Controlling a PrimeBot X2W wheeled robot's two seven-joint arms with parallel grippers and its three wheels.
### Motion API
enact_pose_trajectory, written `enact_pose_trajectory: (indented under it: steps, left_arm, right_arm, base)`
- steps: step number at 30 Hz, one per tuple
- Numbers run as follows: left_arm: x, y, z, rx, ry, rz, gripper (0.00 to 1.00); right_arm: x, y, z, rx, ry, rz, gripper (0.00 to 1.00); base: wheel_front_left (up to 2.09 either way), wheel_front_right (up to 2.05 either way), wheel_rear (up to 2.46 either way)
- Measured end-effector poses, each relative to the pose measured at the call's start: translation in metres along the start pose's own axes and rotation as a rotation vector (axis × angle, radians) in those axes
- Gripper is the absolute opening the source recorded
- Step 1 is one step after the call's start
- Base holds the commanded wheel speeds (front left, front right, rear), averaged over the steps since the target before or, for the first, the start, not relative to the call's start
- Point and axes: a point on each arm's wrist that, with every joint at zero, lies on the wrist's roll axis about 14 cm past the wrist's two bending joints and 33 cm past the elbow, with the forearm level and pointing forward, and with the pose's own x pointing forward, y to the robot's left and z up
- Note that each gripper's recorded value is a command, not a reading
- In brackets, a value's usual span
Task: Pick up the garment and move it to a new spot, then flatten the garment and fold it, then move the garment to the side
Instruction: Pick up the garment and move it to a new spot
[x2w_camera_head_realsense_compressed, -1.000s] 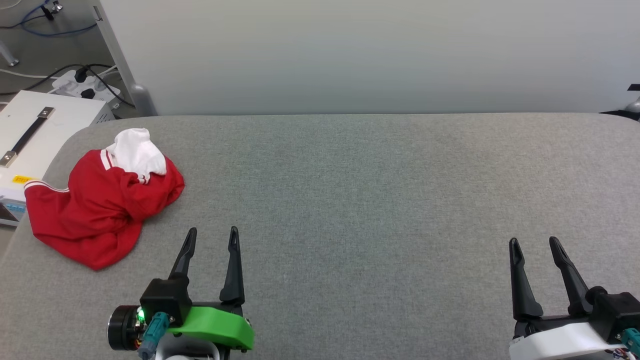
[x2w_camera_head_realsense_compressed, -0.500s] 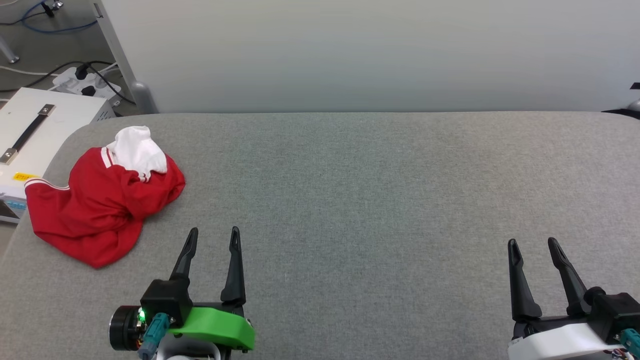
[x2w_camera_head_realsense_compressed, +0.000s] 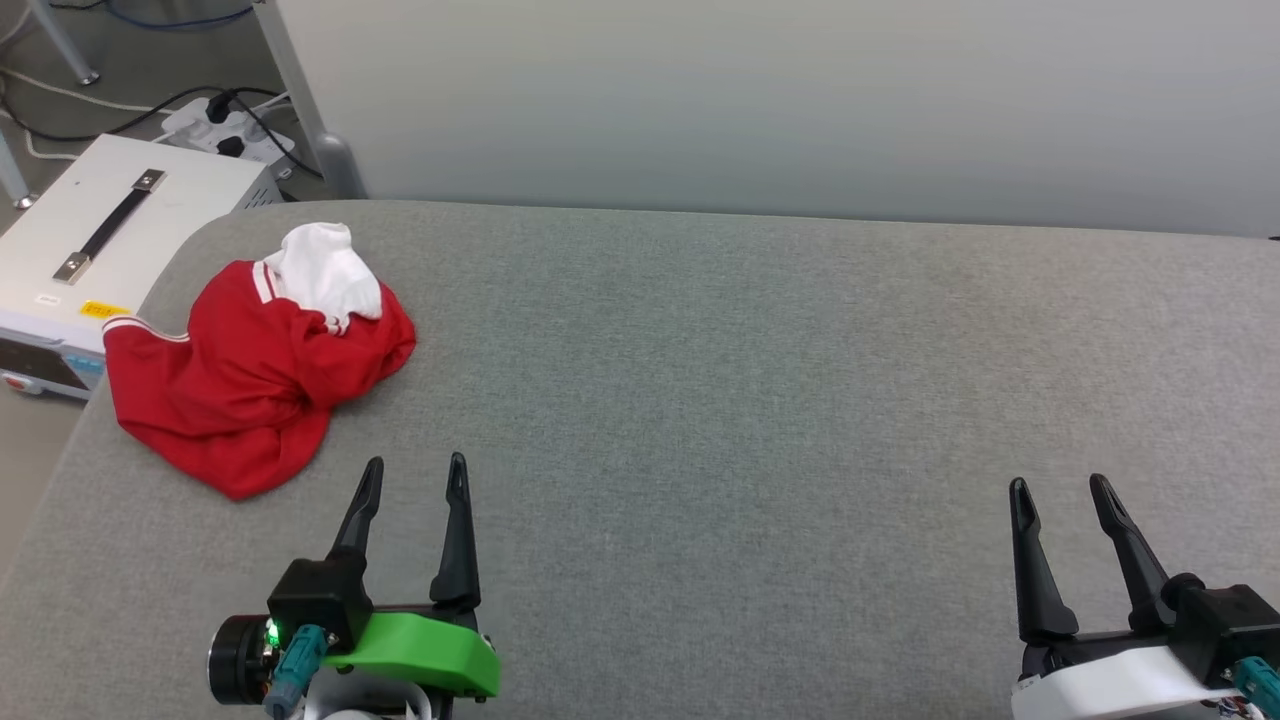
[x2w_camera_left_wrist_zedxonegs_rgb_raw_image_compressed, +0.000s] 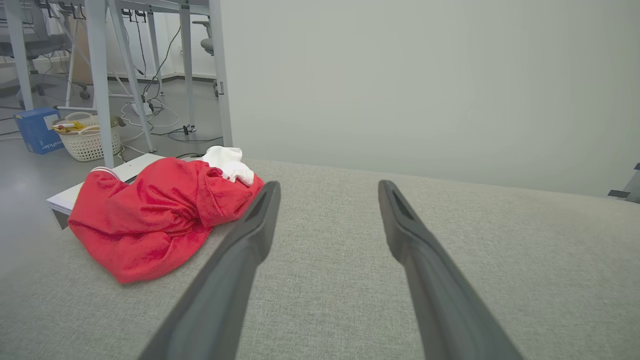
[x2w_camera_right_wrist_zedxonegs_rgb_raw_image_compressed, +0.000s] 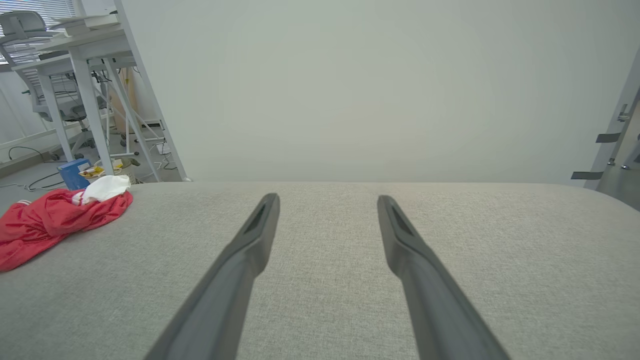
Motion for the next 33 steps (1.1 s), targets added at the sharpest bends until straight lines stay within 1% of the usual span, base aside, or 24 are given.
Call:
enact_pose_trajectory:
  steps: [7, 17, 29, 33]
  left_arm:
    - [-0.011, 0.028, 0.002, 0.009, 0.001, 0.089, 1.0]
    - [-0.03, 0.072, 0.011, 0.019, -0.015, 0.235, 1.0]
    - [-0.067, 0.121, 0.017, 0.022, -0.018, 0.416, 1.0]
    - [-0.078, 0.132, 0.018, 0.026, -0.016, 0.463, 1.0]
  right_arm:
    - [0.014, 0.022, -0.008, 0.009, 0.018, 0.073, 1.0]
    - [0.033, 0.061, -0.021, 0.029, 0.043, 0.198, 1.0]
    - [0.054, 0.113, -0.033, 0.053, 0.057, 0.355, 1.0]
    - [0.056, 0.127, -0.038, 0.061, 0.066, 0.396, 1.0]
  base:
    - [0.0, 0.0, 0.0]
    - [0.0, 0.0, 0.0]
    - [0.0, 0.0, 0.0]
    - [0.0, 0.0, 0.0]
